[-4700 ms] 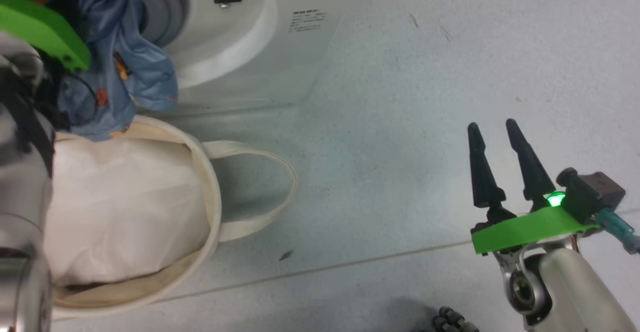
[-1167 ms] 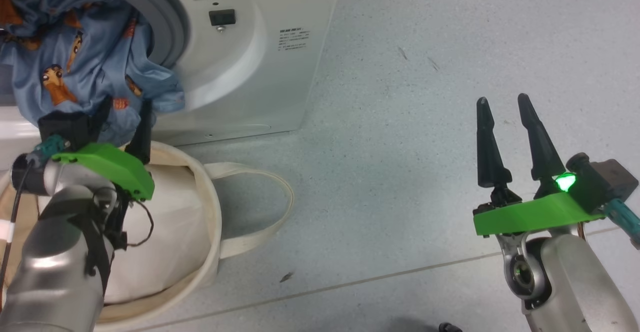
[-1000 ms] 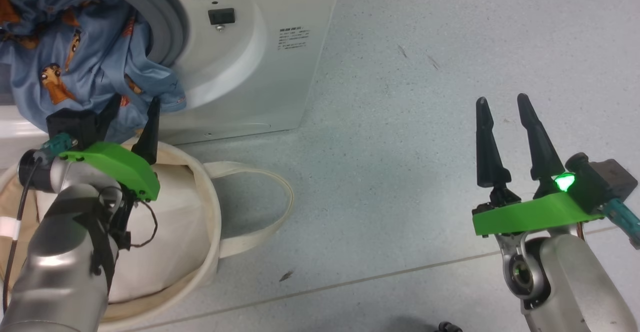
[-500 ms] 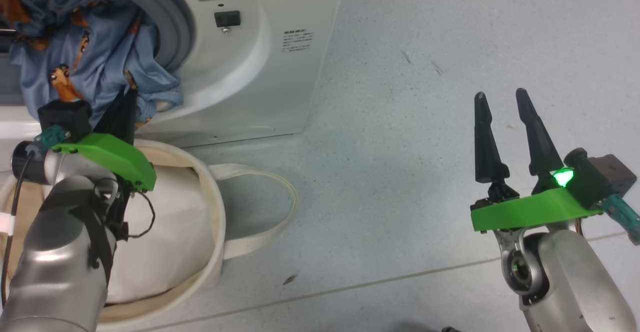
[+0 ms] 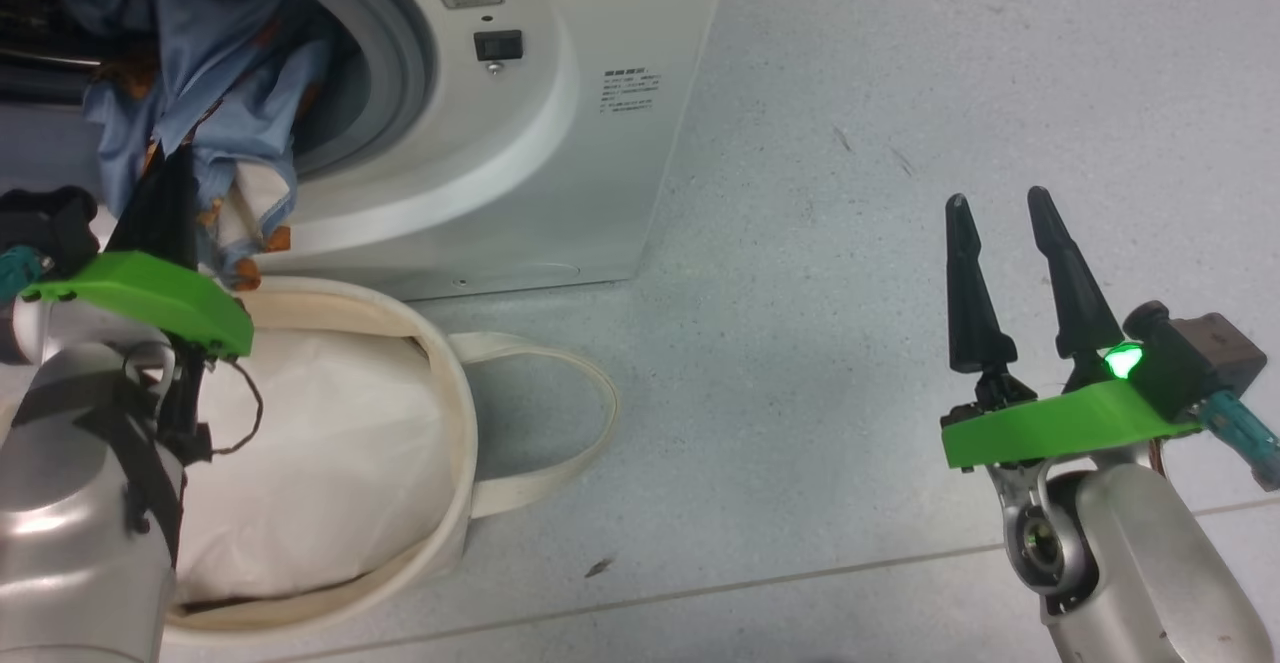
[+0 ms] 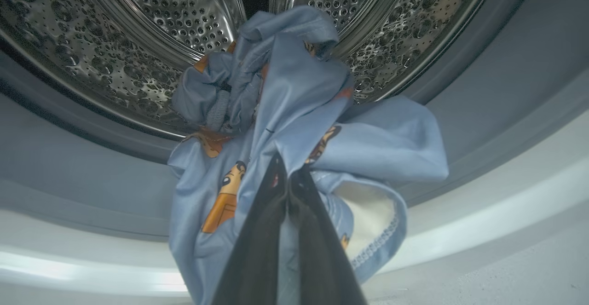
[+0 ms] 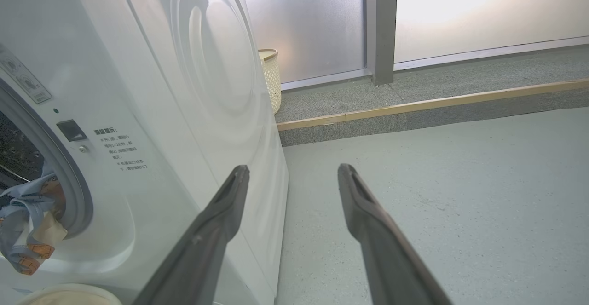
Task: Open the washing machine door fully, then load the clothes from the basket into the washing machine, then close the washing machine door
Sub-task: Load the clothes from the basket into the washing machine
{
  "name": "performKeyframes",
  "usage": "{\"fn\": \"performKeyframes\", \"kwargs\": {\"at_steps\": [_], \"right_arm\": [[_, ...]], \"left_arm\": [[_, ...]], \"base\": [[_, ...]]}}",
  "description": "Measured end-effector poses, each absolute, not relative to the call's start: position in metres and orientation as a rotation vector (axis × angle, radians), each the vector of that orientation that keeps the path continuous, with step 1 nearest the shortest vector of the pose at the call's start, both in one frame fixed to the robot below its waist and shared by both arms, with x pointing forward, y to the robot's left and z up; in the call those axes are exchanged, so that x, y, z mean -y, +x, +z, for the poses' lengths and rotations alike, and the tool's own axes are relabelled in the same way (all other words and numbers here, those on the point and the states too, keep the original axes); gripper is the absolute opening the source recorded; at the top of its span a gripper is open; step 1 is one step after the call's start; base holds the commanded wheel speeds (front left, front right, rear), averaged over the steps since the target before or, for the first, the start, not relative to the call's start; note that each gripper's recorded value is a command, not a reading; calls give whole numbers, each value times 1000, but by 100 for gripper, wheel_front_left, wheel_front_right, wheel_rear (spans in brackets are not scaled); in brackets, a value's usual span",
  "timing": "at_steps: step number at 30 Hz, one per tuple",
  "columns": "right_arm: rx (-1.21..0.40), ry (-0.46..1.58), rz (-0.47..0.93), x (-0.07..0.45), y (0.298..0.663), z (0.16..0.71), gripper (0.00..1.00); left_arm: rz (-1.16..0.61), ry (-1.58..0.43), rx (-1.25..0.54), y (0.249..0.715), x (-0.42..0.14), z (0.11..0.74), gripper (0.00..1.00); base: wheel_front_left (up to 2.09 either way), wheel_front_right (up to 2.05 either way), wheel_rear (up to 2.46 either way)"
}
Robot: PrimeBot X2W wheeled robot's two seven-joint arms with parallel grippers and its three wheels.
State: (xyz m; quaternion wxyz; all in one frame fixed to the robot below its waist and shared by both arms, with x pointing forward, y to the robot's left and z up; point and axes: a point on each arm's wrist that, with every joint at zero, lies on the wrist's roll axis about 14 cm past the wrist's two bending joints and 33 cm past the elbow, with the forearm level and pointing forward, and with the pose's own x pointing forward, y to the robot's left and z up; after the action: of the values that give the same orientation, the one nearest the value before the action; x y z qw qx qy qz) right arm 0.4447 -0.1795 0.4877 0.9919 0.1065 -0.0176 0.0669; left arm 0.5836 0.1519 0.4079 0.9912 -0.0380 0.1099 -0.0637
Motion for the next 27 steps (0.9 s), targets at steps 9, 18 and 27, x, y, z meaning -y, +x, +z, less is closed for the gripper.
{"fn": "performKeyframes", "kwargs": {"at_steps": [9,18,27], "right_arm": [[4,189,117,190,444,476,100],[-69,176,66,203,438,447,100],[-99,181,52,203,442,432,100]], "left_arm": [[-139,-42,-182,621,-153,425,0],[-145,-38,-105,672,-142,441,0],[-149,-63,30,709,-128,465,0]], "base": [[0,0,0],[0,0,0],[0,0,0]]}}
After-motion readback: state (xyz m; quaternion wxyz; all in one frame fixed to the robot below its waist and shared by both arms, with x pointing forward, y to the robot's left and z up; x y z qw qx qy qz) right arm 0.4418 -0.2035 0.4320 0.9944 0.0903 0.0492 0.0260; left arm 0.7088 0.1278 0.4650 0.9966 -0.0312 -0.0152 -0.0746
